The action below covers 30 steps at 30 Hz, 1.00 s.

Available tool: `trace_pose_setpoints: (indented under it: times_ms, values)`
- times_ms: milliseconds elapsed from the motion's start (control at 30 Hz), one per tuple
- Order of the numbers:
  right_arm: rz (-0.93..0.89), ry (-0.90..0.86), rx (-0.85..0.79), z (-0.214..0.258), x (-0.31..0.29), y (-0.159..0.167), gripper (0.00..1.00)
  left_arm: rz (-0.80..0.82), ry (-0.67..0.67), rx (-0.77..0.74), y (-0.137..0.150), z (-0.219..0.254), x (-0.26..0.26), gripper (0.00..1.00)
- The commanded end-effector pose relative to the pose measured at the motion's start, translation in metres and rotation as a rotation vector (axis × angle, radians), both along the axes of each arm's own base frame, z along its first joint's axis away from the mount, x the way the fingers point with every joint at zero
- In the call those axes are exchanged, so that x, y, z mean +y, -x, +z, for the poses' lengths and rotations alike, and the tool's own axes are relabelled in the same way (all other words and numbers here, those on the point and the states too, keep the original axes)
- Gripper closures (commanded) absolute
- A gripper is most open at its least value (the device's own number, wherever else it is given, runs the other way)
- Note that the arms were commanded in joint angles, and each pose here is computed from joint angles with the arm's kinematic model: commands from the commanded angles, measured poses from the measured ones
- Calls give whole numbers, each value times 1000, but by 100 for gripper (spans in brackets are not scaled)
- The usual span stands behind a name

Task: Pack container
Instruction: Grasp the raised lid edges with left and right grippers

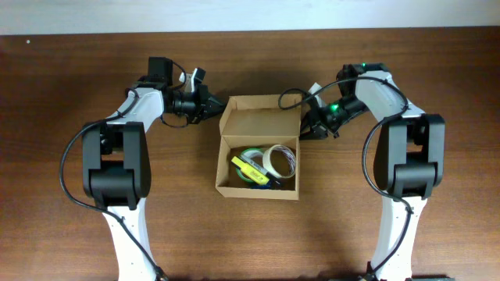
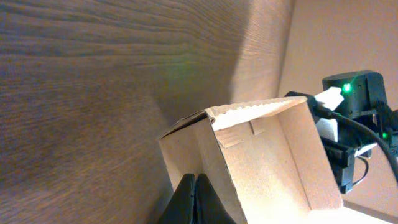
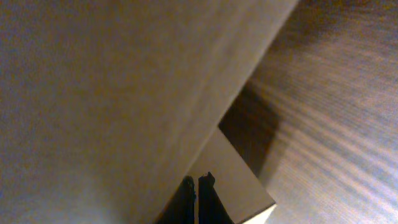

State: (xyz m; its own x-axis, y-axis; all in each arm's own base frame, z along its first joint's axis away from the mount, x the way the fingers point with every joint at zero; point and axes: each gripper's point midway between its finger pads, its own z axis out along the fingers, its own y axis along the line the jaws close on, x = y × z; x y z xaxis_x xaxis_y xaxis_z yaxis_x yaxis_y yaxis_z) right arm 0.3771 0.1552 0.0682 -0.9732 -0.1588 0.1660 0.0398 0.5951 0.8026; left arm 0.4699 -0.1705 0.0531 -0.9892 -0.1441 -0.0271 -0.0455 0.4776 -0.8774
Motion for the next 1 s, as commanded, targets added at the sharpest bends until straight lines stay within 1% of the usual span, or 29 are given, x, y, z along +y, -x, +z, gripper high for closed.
trace_pose_setpoints:
  times_ms: [0, 233, 333, 567, 667, 967]
  values:
    - [41, -50, -76, 18, 8, -8, 96, -60, 109, 20, 11, 11, -19, 98]
    - [97, 106, -24, 2, -11, 8, 96, -66, 124, 0, 9, 14, -20, 99]
    - [108, 137, -7, 0, -15, 12, 96, -71, 135, -11, 8, 17, -21, 98]
    - [110, 136, -3, 0, -14, 13, 96, -94, 190, -20, 10, 26, -24, 98]
    - [111, 136, 3, 1, -14, 14, 96, -116, 240, -38, 11, 35, -27, 98]
    - [112, 136, 12, 1, -14, 16, 96, -156, 331, -47, 17, 51, -30, 98]
